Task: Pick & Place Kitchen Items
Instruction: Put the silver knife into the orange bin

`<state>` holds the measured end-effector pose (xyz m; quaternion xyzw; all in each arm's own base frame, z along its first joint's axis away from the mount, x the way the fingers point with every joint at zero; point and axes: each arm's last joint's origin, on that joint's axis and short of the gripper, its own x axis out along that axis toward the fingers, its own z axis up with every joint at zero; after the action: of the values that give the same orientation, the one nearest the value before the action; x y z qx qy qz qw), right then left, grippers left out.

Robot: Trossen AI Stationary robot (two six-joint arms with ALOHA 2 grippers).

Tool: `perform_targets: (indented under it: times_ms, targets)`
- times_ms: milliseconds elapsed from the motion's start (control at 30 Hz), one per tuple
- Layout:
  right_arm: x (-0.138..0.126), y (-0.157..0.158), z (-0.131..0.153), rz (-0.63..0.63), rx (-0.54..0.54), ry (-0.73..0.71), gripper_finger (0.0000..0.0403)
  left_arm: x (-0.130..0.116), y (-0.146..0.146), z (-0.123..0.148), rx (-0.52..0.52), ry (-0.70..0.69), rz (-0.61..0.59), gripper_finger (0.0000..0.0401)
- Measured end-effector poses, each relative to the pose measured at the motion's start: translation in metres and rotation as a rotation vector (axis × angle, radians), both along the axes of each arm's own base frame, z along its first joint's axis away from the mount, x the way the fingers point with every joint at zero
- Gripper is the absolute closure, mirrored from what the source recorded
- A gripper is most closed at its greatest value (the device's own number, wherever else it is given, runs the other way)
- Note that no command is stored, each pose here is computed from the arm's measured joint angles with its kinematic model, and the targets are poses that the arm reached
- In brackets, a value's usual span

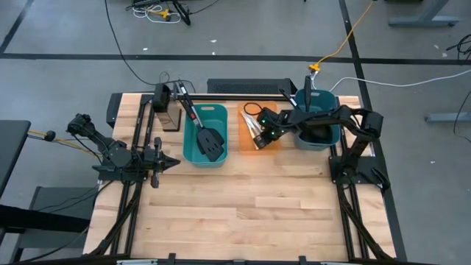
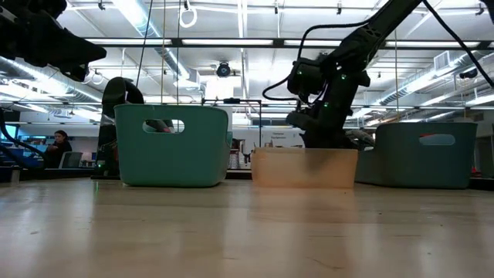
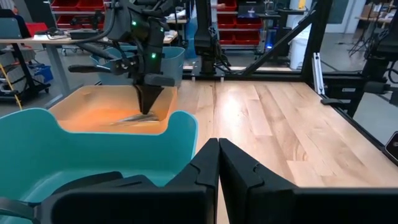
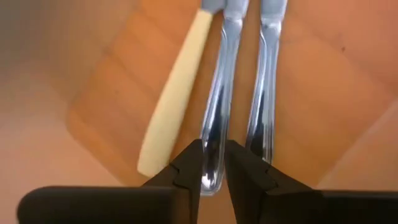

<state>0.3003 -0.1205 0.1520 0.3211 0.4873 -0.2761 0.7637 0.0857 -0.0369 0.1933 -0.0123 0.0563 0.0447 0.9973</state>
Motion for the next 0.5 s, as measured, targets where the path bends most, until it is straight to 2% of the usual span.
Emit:
perform_targets:
  times_ms: [267, 400, 500]
  targets:
    - [0.022, -0.001, 0.032, 0.158, -0.122, -0.072, 0.0326, 0.0, 0.0, 0.0, -0.002, -0.001, 0.0, 0.0386]
    - [0.041, 0.014, 0.061, 0.378, -0.192, -0.115, 0.0326, 0.0, 0.0, 0.0, -0.001, -0.001, 0.0, 0.0386]
    - [0.05, 0.036, 0.079, 0.618, -0.203, -0.116, 0.0323, 0.0, 0.0, 0.0, -0.001, -0.001, 0.0, 0.0386]
